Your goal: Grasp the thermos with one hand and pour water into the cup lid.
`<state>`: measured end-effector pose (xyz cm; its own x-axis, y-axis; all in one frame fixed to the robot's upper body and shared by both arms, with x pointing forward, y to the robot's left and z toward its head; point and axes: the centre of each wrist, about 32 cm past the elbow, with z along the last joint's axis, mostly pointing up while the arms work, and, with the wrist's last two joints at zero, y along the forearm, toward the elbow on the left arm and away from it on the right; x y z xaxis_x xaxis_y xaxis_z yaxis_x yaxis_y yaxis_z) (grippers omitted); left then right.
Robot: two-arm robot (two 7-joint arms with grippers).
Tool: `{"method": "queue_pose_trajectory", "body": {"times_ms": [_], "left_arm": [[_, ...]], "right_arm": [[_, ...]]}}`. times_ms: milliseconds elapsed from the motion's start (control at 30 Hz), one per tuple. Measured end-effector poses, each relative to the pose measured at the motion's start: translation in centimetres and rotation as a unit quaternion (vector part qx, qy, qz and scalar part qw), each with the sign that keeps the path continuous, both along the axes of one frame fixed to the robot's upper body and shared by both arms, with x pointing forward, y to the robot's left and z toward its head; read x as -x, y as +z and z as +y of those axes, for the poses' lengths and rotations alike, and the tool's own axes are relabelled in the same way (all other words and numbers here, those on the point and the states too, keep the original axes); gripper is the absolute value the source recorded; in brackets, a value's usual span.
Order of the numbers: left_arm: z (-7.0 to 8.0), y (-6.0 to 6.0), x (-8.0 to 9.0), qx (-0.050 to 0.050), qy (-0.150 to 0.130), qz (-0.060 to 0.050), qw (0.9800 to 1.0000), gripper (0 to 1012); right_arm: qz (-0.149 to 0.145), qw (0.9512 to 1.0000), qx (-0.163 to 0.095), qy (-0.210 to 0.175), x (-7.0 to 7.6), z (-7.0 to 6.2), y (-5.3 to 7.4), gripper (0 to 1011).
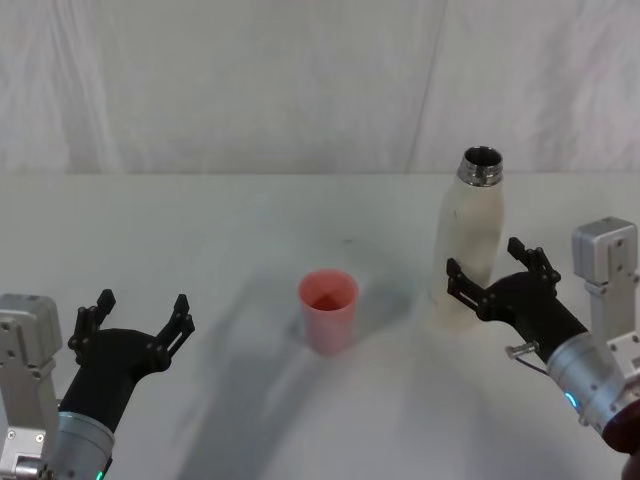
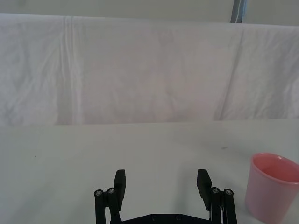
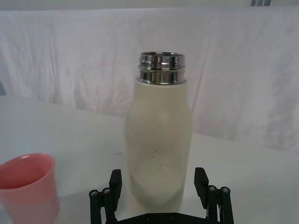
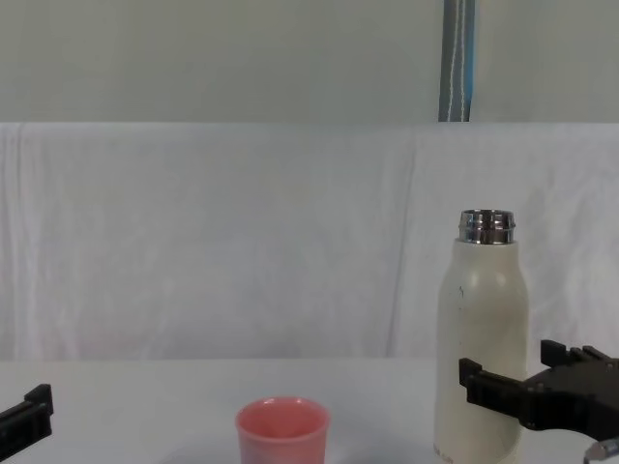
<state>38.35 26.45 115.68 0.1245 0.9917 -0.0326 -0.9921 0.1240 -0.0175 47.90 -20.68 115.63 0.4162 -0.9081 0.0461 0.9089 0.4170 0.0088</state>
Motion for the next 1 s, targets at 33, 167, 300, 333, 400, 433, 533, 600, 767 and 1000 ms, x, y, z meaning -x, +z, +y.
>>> {"method": "queue_pose_trajectory", "body": {"times_ms": [33,167,300,333,400,433,533,600,767,1000], "left_arm": [[0.0,0.0,0.0,0.0,0.0,0.0,1.0,1001],[0.0,0.0,0.0,0.0,0.0,0.0,1.0,1001],[0.0,0.0,0.0,0.0,0.0,0.0,1.0,1001],[0.0,0.0,0.0,0.0,0.0,0.0,1.0,1001],[0.0,0.0,0.0,0.0,0.0,0.0,1.0,1001],[0.0,0.0,0.0,0.0,0.0,0.0,1.0,1001],[0.0,0.0,0.0,0.0,0.0,0.0,1.0,1001],[0.0,0.0,0.0,0.0,0.0,0.0,1.0,1001],[0.0,0.0,0.0,0.0,0.0,0.0,1.0,1001],[0.0,0.0,0.0,0.0,0.0,0.0,1.0,1001]], "right_arm": [[0.001,1.0,0.0,0.0,0.1,-0.1,0.0,1001],[0.003,1.0,-0.001,0.001,0.7,-0.5,0.1,1001],[0.011,0.9999,-0.009,-0.003,1.7,-1.2,0.2,1001],[0.011,0.9999,-0.009,-0.003,1.7,-1.2,0.2,1001],[0.014,0.9998,-0.015,-0.008,2.1,-1.5,0.1,1001],[0.014,0.9997,-0.016,-0.01,2.2,-1.6,0.1,1001],[0.011,0.9994,-0.025,-0.023,2.8,-1.9,0.0,1001],[0.008,0.9992,-0.027,-0.029,2.9,-2.0,-0.1,1001],[-0.006,0.9982,-0.033,-0.049,3.6,-2.0,-0.5,1001],[-0.024,0.9978,-0.029,-0.055,4.3,-1.8,-0.9,1001]]}}
